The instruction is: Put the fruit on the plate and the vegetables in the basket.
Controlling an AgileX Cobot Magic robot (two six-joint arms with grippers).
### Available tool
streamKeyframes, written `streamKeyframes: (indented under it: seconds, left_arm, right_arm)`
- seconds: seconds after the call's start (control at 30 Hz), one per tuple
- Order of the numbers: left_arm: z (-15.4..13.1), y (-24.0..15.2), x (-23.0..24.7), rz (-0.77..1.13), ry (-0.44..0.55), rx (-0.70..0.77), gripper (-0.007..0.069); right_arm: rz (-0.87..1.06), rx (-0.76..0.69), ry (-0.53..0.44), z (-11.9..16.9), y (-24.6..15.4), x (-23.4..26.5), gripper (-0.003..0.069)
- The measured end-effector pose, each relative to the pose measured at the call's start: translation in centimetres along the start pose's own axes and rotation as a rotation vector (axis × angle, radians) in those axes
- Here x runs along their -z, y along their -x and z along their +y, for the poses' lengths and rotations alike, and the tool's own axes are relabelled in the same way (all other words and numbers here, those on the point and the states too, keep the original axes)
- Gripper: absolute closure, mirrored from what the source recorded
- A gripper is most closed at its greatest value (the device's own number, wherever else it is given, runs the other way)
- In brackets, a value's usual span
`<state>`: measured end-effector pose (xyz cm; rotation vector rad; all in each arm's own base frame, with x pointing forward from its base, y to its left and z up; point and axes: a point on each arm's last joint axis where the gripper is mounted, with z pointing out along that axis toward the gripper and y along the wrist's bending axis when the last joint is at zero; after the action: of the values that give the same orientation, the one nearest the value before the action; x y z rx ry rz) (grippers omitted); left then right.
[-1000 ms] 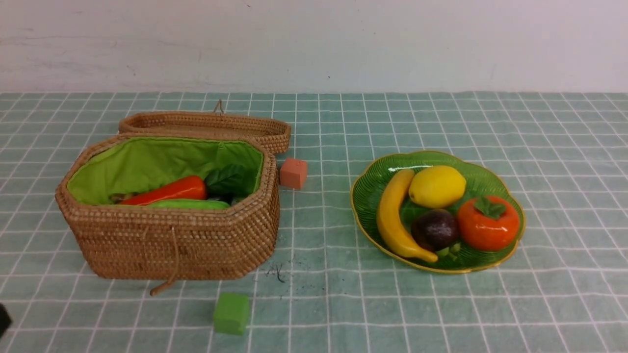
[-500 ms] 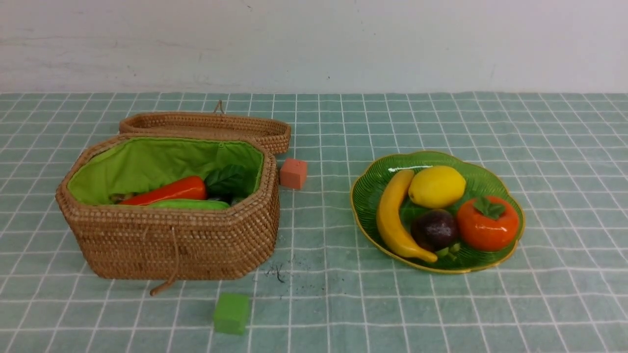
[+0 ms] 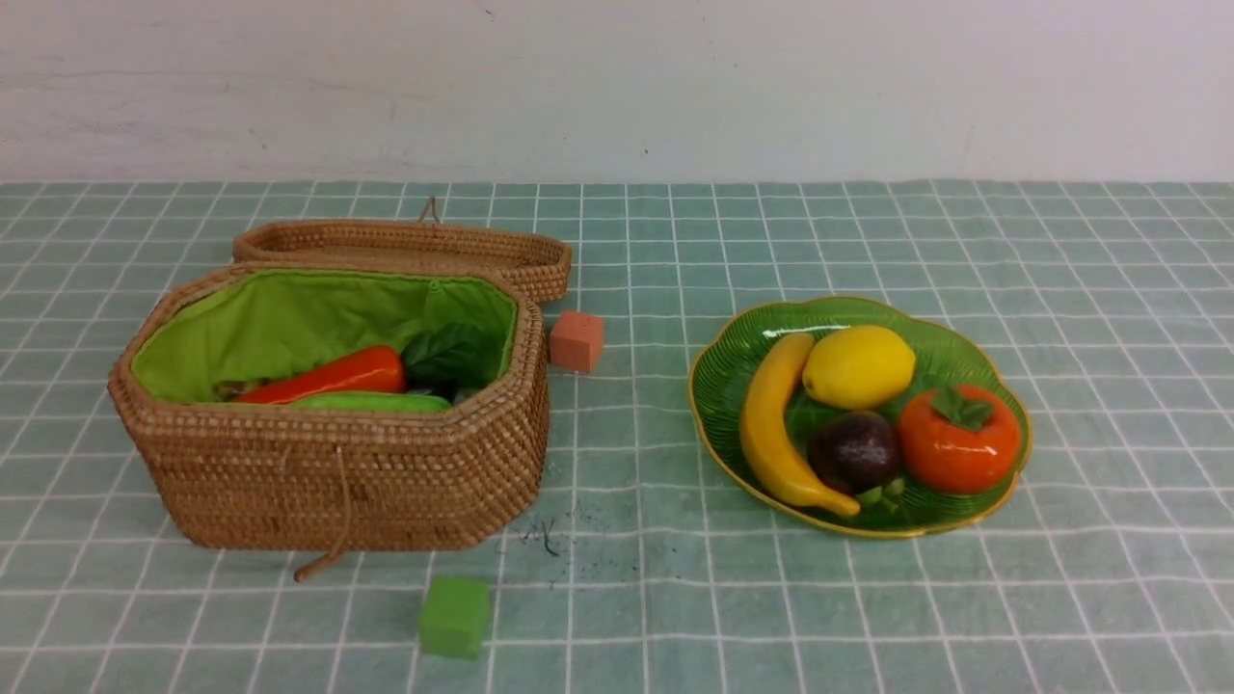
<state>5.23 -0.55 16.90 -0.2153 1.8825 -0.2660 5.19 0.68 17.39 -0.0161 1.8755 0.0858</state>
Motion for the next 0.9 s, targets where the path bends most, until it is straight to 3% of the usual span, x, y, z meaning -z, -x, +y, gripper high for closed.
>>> streamKeyframes:
  seconds: [0.9]
  left_arm:
    - [0.0,0.0,0.0,0.0,0.0,0.0,0.0628]
  right_arm:
    - [0.0,0.0,0.0,0.0,0.0,0.0,0.0603]
